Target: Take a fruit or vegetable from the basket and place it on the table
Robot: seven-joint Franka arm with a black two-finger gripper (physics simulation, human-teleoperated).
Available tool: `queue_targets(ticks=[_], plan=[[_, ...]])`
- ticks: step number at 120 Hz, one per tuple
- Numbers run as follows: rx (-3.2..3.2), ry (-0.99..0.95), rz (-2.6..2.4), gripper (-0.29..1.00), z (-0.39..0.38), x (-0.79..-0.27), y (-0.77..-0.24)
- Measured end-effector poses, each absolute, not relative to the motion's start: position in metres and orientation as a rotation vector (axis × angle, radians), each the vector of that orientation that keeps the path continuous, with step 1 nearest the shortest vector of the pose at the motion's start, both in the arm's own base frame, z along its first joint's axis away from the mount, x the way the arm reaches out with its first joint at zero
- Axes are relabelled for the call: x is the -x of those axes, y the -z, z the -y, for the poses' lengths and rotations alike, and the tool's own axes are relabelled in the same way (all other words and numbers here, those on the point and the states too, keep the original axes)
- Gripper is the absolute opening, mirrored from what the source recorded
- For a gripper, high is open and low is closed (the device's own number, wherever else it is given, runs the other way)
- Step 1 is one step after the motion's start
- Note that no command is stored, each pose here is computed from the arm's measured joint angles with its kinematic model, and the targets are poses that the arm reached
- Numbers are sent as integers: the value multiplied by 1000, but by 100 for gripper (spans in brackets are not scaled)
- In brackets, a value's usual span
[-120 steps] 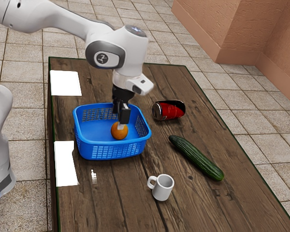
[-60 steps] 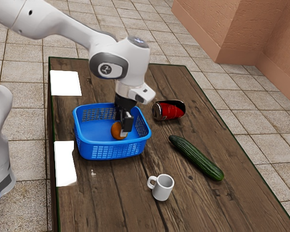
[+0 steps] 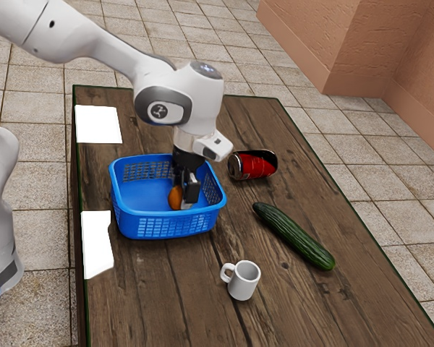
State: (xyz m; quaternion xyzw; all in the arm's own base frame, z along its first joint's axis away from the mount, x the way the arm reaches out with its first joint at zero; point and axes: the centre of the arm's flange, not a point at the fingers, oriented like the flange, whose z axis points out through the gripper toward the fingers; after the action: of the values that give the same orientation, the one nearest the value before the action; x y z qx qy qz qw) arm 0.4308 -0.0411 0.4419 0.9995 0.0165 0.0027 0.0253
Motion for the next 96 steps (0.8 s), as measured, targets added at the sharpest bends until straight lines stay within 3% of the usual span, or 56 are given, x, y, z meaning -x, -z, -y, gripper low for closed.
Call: queue_targets(ticks=[46,70,96], plan=[[-3085,-29,-65,30,45,-431,-443],[-3081,-274,31,27,75,-439,-522],[-3070,-457,284,27,172,-460,-588]])
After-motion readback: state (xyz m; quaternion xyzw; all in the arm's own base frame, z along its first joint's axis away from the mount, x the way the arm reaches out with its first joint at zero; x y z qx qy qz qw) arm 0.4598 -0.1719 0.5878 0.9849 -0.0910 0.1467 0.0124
